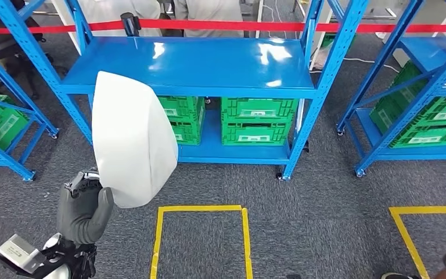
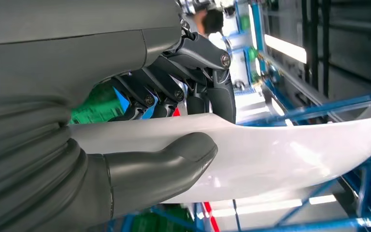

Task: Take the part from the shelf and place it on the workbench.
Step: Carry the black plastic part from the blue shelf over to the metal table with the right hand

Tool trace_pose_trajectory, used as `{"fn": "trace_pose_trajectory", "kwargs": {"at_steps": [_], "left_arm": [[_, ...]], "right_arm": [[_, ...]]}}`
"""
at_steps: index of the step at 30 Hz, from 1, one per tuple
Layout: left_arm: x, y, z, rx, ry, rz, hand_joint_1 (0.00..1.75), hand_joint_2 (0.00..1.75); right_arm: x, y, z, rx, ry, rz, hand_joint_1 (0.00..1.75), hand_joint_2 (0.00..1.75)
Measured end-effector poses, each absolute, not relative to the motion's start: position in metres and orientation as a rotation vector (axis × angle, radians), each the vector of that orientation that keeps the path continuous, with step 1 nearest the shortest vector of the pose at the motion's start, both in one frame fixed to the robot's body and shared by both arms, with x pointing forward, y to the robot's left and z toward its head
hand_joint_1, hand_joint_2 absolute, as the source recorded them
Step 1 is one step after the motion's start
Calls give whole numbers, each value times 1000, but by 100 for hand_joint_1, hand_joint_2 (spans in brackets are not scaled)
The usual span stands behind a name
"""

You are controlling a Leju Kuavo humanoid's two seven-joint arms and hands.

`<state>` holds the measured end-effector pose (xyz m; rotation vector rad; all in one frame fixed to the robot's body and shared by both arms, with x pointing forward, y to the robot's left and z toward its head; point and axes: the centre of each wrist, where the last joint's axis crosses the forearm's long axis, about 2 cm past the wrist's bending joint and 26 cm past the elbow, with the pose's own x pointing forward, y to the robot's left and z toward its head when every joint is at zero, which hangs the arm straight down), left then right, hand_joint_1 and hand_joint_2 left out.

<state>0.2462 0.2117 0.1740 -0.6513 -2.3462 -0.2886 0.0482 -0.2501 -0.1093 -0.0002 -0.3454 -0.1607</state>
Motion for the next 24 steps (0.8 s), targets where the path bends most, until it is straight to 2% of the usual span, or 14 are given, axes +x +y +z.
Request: {"fn": "trace_pose_trajectory", "kwargs": {"at_steps": [15,24], "left_arm": [[241,212,180,-636,-2355,-311,175,175],[255,211,185,-669,-2404,-334,175,175]], "right_arm": [[44,-245,-109,-22,-340,-167,0,0],[45,-250,-110,-43,-364,-203,0,0]]}}
